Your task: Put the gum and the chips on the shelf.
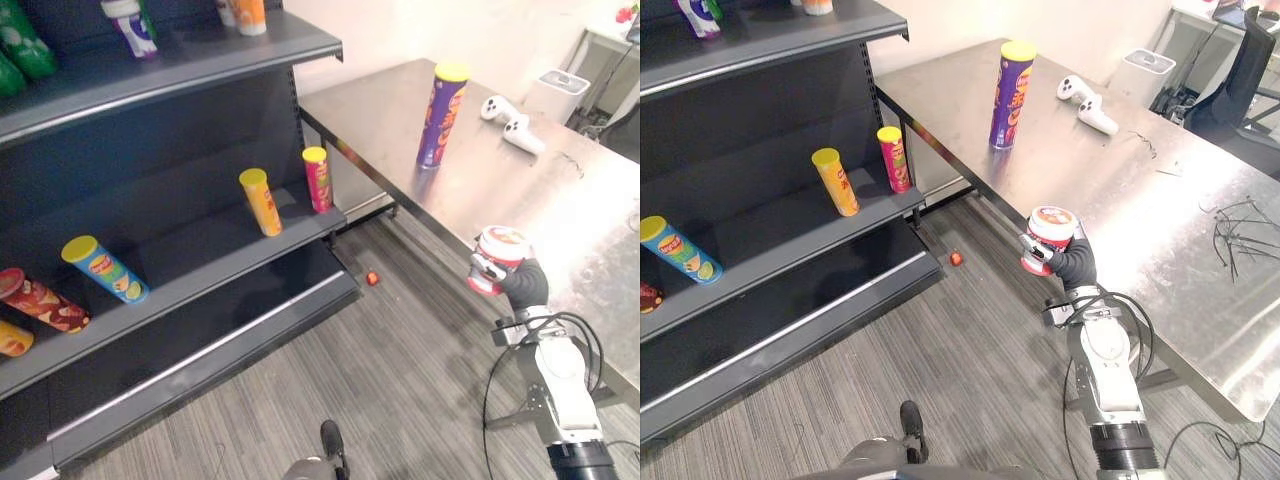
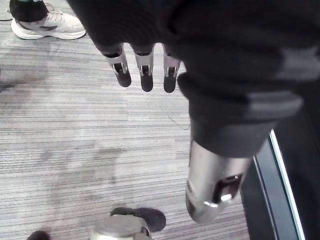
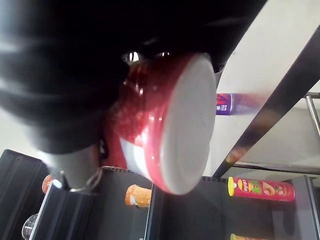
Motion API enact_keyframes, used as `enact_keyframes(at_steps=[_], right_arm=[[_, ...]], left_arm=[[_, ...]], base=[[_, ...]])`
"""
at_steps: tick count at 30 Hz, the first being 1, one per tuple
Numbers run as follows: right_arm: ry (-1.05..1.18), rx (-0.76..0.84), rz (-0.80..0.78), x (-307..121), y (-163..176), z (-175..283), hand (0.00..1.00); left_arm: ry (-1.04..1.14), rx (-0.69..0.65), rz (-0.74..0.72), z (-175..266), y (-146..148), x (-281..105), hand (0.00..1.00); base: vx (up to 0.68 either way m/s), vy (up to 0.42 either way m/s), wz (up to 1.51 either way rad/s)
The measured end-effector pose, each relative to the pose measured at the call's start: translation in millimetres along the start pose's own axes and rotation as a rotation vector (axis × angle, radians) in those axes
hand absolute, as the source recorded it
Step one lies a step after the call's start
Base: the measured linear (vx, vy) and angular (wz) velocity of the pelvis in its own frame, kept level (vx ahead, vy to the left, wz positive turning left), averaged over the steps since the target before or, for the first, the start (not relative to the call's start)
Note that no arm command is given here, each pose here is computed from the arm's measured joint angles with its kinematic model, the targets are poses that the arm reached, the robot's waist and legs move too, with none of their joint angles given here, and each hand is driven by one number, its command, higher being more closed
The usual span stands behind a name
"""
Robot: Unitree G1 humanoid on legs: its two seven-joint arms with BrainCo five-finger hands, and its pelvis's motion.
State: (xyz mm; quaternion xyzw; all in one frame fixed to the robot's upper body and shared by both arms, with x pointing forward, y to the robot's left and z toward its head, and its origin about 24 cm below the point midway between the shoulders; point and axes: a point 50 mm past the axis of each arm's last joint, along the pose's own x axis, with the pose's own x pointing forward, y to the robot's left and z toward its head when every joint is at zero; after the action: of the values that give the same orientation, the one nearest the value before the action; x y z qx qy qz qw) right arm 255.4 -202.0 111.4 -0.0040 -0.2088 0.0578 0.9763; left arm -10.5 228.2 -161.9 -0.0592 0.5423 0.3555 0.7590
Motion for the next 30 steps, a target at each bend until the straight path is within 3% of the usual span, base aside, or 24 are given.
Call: enact_keyframes(at_steps=[10,18,30], right_arm=[[-0.125,-0.004,0.018,30,13,20,1.00],[-0.125,-0.064,-0.090,17,-10,21,1.00],[-0.159,-0.043,-0.094,15,-8,27,1.00]], left_arm=[[-0.060,-0.067,-0.024,24,-8,6,0.00],[-0.110,-0.053,-0.031,49,-10,12,0.00],[-0.065,-0.111,0.045,40,3,13,0.00]], base=[[0.01,0.040,0.24],[0.15,0.047,1.68],[0.18,-0.047,0.74]])
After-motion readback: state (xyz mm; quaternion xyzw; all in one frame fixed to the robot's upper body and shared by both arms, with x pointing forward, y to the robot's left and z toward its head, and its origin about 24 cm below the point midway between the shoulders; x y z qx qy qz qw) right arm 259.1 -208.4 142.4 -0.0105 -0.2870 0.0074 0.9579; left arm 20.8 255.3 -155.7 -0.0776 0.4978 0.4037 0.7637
